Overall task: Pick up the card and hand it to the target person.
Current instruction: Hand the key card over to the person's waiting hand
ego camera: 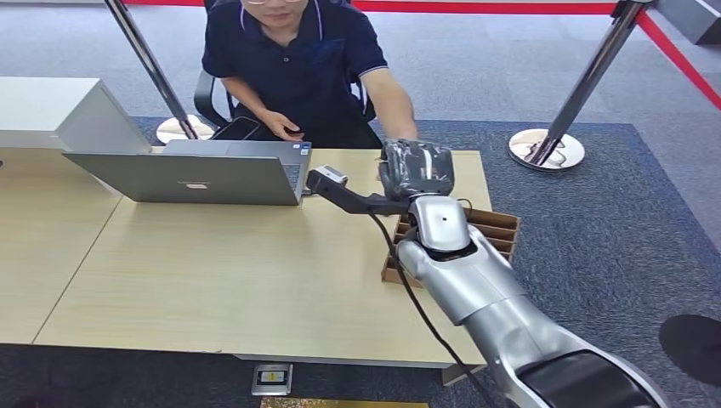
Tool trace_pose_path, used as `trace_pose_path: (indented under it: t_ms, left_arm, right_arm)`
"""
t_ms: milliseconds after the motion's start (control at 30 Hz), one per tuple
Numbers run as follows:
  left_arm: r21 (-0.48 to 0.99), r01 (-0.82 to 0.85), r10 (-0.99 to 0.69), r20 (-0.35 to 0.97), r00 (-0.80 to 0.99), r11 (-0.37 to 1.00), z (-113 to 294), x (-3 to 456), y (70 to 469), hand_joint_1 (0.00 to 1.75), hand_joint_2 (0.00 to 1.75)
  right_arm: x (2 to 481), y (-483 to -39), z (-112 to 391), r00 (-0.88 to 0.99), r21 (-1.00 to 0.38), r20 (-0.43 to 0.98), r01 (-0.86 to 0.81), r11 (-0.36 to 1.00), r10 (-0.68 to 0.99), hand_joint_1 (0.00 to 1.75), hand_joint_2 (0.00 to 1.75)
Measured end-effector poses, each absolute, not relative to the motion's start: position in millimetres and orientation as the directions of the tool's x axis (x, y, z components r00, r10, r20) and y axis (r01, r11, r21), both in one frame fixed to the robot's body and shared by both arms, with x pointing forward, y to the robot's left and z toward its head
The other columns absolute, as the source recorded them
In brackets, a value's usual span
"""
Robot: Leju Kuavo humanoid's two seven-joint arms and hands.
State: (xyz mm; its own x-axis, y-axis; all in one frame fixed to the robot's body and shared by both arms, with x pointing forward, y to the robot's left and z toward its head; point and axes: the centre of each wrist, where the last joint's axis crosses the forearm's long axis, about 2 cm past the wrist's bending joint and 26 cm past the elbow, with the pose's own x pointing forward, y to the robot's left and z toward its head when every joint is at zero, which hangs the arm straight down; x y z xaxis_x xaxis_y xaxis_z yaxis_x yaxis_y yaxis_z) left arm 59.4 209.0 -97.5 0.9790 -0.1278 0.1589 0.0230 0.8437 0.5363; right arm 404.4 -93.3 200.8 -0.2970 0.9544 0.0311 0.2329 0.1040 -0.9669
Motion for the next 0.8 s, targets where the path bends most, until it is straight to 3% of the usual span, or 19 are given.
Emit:
trace_pose_path:
  t_ms: [300, 433, 500, 733, 800]
  left_arm:
    - [0.537, 0.025, -0.131, 0.161, 0.978, 0.843, -97, 60, 209, 0.0, 0.0]
    - [0.537, 0.024, -0.132, 0.164, 0.978, 0.843, -97, 60, 209, 0.0, 0.0]
    - [0.538, 0.024, -0.133, 0.165, 0.977, 0.843, -97, 60, 209, 0.0, 0.0]
    - [0.54, 0.025, -0.131, 0.159, 0.978, 0.842, -98, 59, 209, 0.0, 0.0]
    - [0.54, 0.027, -0.131, 0.155, 0.979, 0.841, -98, 60, 209, 0.0, 0.0]
  right_arm:
    - [403, -89, 196, -0.299, -0.973, 0.015, 0.214, 0.082, 0.954, 1.27, 1.75]
    - [403, -89, 193, -0.297, -0.976, 0.007, 0.206, 0.071, 0.955, 0.08, 1.75]
    - [402, -89, 191, -0.3, -0.978, 0.004, 0.2, 0.067, 0.954, 0.0, 1.75]
    - [401, -86, 188, -0.314, -0.981, 0.005, 0.18, 0.065, 0.95, 0.0, 1.75]
    - [400, -86, 187, -0.313, -0.982, 0.004, 0.179, 0.063, 0.95, 0.0, 0.87]
